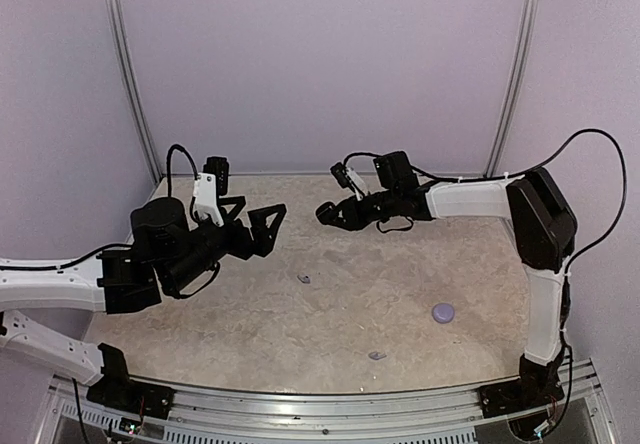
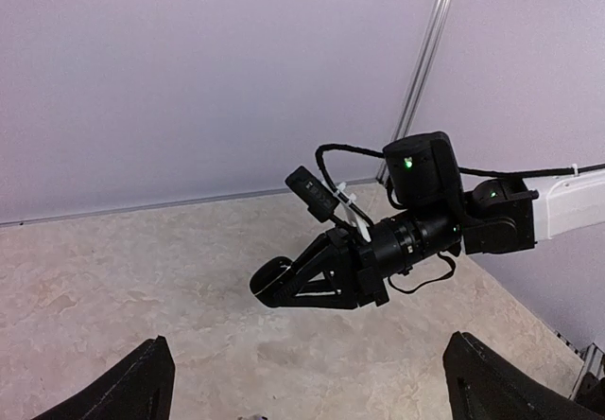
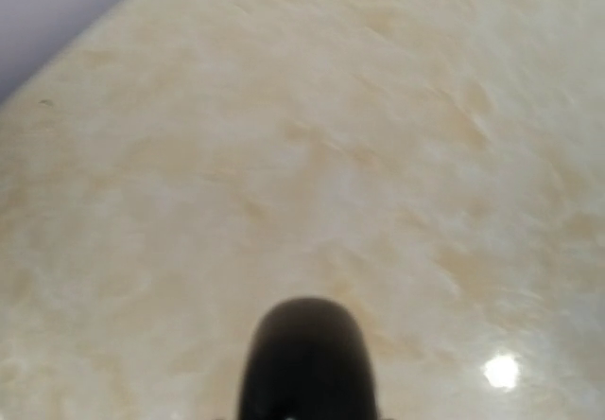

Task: Insert the wireless bluetooth earbuds into the charging case
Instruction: Place the charging case with the earbuds at the center of the board.

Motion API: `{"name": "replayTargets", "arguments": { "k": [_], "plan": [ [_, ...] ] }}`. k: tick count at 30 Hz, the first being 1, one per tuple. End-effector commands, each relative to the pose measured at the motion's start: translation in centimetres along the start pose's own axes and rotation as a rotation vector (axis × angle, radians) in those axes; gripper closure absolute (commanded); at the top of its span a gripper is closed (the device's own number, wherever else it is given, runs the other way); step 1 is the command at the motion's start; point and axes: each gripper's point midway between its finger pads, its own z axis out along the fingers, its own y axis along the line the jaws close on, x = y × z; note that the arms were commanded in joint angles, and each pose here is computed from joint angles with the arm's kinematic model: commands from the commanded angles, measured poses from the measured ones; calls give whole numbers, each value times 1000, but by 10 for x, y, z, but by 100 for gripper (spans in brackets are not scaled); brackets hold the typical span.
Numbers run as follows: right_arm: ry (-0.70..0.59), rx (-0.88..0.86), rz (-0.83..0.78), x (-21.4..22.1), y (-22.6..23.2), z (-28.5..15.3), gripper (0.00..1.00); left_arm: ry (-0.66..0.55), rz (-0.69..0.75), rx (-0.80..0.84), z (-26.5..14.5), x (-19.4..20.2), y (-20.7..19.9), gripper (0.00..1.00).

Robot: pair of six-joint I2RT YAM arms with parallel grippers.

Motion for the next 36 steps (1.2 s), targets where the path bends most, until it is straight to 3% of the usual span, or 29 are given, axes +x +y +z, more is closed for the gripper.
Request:
{"name": "replayTargets", "arguments": {
  "k": [1,18,22,27,29,36],
  "plan": [
    [49,60,49,1,-37,13,97,-15,-36,-56,-9,-4,17,1],
    [120,91,153,31,-105,65,87,16,-31,-71,-10,4,33,1],
    [120,114,156,31,-114,60,71,12,-35,-67,-10,2,35,1],
    [117,149,146,27,-119,47,34,13,-31,-60,-7,-1,35,1],
    [110,164,139,22,-120,38,25,16,-29,-61,-7,-2,35,1],
    [68,262,94,4,-106,-23,22,21,-29,-40,-4,-4,30,1]
  ]
}}
